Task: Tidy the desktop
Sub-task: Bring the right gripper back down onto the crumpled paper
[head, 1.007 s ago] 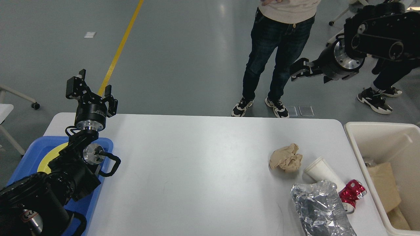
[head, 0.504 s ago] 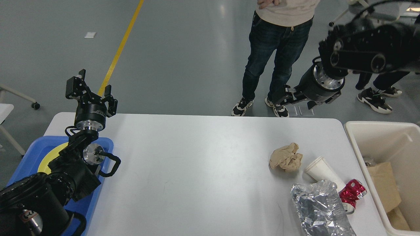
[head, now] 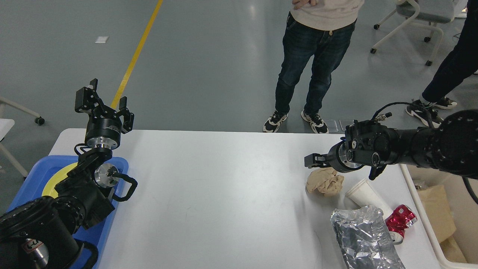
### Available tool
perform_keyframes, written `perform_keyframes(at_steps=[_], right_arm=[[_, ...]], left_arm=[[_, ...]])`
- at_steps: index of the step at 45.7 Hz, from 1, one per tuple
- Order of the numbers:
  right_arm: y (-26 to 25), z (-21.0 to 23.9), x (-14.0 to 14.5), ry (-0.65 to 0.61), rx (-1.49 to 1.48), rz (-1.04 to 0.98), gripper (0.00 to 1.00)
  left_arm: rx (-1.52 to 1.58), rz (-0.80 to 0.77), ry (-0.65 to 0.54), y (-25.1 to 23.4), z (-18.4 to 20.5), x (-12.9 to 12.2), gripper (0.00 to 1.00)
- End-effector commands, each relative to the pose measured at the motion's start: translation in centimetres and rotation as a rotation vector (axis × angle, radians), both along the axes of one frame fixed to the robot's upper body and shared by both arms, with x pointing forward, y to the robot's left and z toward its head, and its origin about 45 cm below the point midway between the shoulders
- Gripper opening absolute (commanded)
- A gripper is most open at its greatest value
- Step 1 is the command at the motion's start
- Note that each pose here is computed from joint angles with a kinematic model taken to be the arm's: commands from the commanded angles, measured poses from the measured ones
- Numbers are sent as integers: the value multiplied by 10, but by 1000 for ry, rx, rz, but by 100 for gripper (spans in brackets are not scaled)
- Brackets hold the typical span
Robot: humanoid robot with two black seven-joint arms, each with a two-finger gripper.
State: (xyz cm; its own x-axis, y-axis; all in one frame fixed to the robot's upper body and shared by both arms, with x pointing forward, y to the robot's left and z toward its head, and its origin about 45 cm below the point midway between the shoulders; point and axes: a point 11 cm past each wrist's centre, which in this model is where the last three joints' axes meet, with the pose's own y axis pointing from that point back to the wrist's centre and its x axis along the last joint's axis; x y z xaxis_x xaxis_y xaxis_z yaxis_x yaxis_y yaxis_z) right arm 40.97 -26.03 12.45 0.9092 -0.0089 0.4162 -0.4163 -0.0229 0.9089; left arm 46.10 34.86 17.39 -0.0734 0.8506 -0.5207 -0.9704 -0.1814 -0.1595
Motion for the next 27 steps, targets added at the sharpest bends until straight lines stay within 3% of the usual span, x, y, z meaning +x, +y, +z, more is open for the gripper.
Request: perform_keyframes(at_steps=[1, 27], right_arm=[[0, -15, 0, -20, -6, -6, 100], [3, -48, -21, 26, -29, 24, 99]], left_arm=[[0, 0, 1, 0, -1, 0, 96], [0, 0, 1, 0, -1, 0, 96]])
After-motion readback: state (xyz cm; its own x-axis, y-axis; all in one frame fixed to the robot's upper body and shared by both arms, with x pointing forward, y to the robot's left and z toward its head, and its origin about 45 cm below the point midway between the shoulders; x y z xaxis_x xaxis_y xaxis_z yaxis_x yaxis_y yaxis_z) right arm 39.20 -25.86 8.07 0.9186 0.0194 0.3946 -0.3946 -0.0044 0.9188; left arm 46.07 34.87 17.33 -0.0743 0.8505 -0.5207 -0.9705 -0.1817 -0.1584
